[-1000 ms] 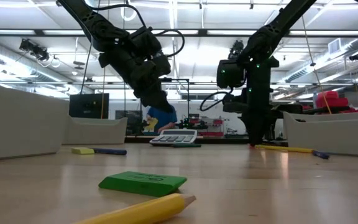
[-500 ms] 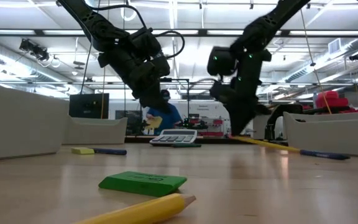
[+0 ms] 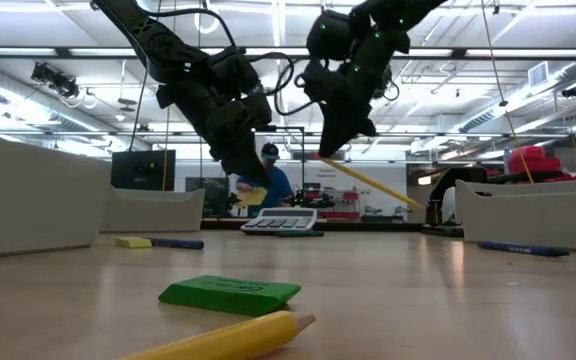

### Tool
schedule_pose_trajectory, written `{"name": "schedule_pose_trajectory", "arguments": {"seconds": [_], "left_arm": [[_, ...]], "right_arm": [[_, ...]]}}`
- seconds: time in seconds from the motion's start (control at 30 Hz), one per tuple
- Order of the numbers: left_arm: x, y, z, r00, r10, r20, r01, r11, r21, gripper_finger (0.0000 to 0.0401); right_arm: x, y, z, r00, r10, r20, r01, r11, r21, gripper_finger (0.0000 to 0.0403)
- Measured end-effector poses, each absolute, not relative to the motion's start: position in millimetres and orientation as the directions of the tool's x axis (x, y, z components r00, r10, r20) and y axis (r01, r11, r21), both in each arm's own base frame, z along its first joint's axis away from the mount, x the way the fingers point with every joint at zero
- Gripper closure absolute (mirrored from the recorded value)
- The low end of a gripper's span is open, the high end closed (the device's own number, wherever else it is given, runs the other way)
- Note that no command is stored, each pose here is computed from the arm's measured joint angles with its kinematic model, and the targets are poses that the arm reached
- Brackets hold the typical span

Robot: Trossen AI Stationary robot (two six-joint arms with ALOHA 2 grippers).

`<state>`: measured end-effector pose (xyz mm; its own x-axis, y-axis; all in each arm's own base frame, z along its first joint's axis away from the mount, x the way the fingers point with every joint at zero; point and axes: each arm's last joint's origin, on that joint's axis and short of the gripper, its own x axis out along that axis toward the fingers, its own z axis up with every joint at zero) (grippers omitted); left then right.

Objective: Sort crayons/erasers/pens/pencils in bins
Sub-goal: Put the top yellow pencil into the top left gray bin

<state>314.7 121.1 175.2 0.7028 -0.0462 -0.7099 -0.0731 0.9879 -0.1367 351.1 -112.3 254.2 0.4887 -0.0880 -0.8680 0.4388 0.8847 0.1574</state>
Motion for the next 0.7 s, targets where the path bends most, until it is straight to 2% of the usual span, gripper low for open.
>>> {"name": "schedule_pose_trajectory", "arguments": {"seconds": [0.2,0.37,0.6,0.7], "left_arm": [[312,127,175,0.704,-0.033,-0.710,-0.107,0.983,-0.152,0.0389],[309,140,177,0.722,0.003,-0.691,-0.164,0.972,-0.166,0.0383],[310,153,183,0.776,0.059,-0.628,-0.217,0.960,-0.178,0.0373],[313,155,187,0.845,0.113,-0.523,-0.233,0.958,-0.169,0.0381]], "right_arm": [[353,-111,260,0.497,-0.088,-0.863,0.331,0.939,0.095,0.0367],[348,-114,263,0.489,-0.092,-0.867,0.286,0.956,0.060,0.0367],[326,-123,306,0.608,-0.163,-0.777,0.288,0.957,0.024,0.0367],[315,-124,325,0.665,-0.192,-0.722,0.292,0.956,0.015,0.0367]]}}
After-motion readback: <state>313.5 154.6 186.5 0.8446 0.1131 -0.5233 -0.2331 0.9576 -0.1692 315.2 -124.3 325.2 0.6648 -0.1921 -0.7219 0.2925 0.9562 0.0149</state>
